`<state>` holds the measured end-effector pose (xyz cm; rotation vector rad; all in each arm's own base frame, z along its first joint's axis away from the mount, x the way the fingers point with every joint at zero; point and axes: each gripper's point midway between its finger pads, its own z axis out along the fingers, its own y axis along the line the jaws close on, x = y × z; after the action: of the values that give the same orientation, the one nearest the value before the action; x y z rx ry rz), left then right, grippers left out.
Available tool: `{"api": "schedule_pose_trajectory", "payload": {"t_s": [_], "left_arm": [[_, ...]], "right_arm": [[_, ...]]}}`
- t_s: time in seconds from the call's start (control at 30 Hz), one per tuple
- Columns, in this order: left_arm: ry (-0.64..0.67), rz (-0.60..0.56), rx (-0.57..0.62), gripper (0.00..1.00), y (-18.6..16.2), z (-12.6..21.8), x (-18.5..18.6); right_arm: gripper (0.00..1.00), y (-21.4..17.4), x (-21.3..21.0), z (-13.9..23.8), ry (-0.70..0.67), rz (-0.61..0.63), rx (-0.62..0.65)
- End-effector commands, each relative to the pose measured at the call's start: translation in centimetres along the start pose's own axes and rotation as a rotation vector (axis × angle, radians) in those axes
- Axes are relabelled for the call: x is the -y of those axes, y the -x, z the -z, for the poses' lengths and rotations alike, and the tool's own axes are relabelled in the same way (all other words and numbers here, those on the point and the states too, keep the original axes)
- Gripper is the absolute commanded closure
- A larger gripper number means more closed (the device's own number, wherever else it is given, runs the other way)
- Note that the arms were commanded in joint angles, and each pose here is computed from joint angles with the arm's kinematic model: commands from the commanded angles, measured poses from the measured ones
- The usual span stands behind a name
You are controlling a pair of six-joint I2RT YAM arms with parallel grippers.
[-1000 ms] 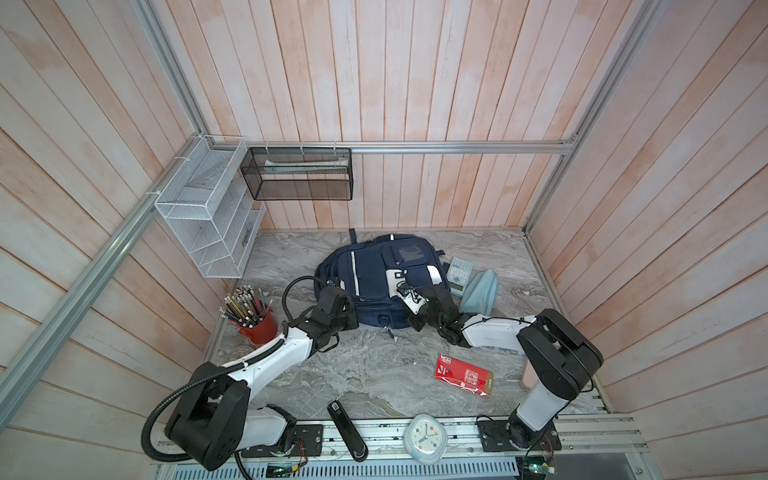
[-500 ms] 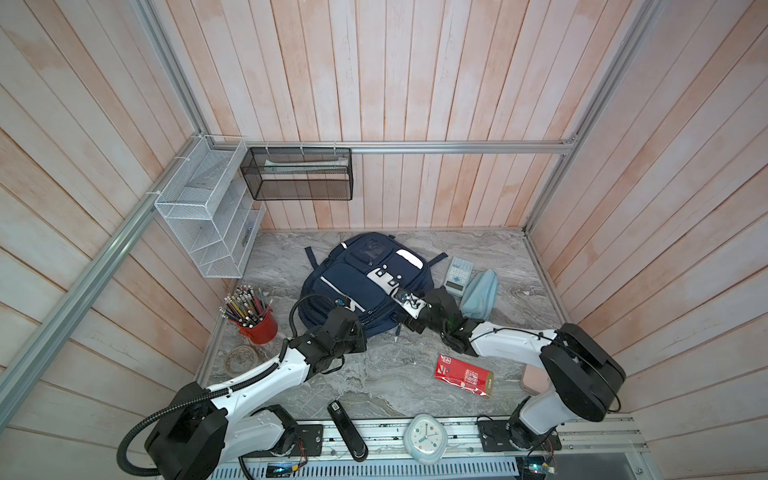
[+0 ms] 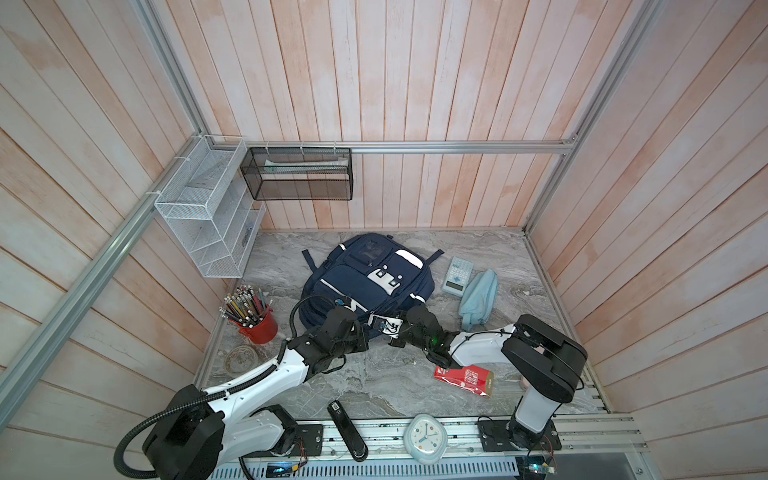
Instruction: Pack the student bag
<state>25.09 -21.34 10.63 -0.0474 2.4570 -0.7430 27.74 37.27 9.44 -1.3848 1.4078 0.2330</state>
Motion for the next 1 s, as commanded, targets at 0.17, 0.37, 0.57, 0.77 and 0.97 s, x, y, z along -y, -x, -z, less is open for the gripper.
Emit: {"api": "schedule_pose_trajectory", "payload": {"t_s": [0.17, 0.37, 0.57, 0.77, 0.97], "left_arm": [[0.162, 0.044, 0.125, 1.00, 5.0, 2.5, -6.4], [0.204, 0.051, 0.185, 1.00, 7.3, 4.7, -7.5], [-0.013, 0.027, 0.089, 1.00, 5.4, 2.4, -1.9], [-0.108, 0.010, 0.043, 1.00, 4.1, 2.1, 2.1], [-0.156, 0.023, -0.004, 1.00, 2.5, 1.8, 3.3]], "right_arm": [[1.00, -2.5, 2.6, 3.9, 0.026, 0.021, -0.015], [1.00, -5.4, 6.9, 5.9, -0.057, -0.008, -0.078], [0.48, 1.0, 5.9, 4.5, -0.077, -0.003, 0.108], [0.45, 3.2, 2.8, 0.2, 0.009, 0.103, 0.110], [0.48, 1.4, 0.3, -1.5, 0.051, 0.163, 0.067]]}}
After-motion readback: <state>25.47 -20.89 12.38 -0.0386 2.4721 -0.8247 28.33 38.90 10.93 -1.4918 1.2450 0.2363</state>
